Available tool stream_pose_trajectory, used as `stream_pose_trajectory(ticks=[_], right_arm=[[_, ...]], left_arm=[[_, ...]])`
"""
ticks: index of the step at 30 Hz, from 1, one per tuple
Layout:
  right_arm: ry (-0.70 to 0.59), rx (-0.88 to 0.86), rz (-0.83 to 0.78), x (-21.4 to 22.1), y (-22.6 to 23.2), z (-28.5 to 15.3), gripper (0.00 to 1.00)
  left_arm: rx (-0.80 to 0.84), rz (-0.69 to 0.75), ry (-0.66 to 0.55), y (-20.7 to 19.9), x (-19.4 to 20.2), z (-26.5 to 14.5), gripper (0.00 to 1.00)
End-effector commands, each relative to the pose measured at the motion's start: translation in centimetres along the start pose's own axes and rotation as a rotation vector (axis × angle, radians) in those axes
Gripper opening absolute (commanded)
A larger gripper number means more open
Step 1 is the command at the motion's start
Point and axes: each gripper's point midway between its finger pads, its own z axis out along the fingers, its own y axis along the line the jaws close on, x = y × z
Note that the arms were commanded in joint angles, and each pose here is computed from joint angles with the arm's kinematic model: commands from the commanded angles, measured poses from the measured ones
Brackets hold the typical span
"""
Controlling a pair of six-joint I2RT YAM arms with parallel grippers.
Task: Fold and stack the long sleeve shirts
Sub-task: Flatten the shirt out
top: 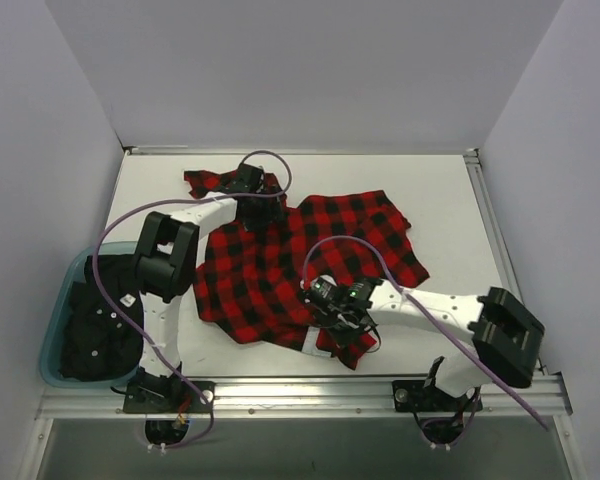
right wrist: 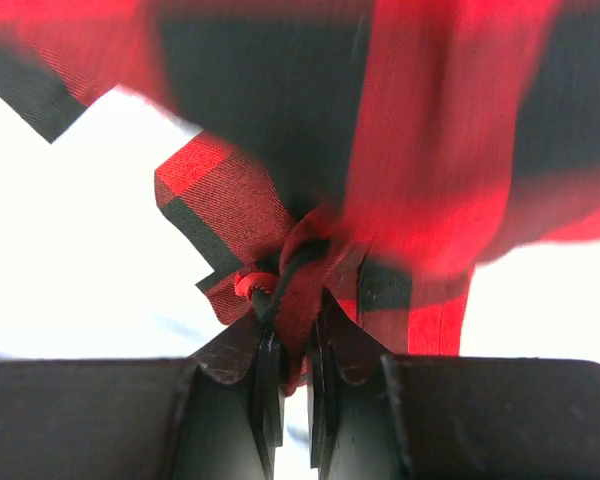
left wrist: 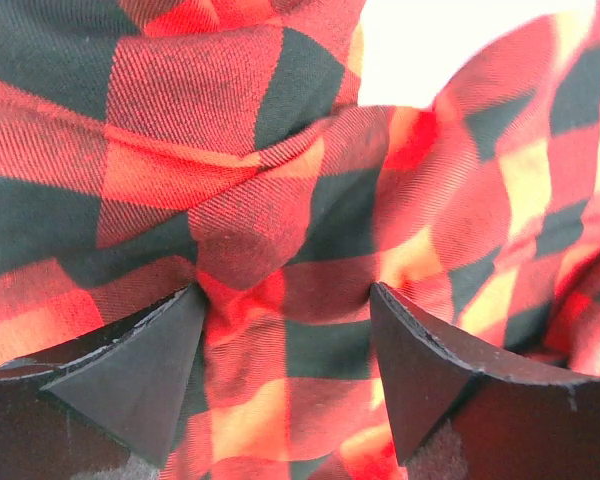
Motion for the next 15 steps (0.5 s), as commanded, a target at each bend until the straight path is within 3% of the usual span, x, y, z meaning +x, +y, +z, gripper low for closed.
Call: stream_pose_trajectory(ticks=[1, 9, 15], right_arm=[[0.057, 0.012, 0.071, 3.6, -1.2, -3.4, 0.0], [0.014, -0.121, 0.091, 5.0, -0.1, -7.6, 0.0], [-0.003, -0.24, 0.059, 4.5, 1.9, -9.4, 0.0]], left_arm=[[-0.12, -0.057, 0.013, 4.3, -0.8, 3.1, 0.78], [-0.141, -0.148, -0.047, 5.5, -5.0, 4.4, 0.79], [-0.107, -0.107, -0.153, 3.6, -9.4, 2.4, 0.8]])
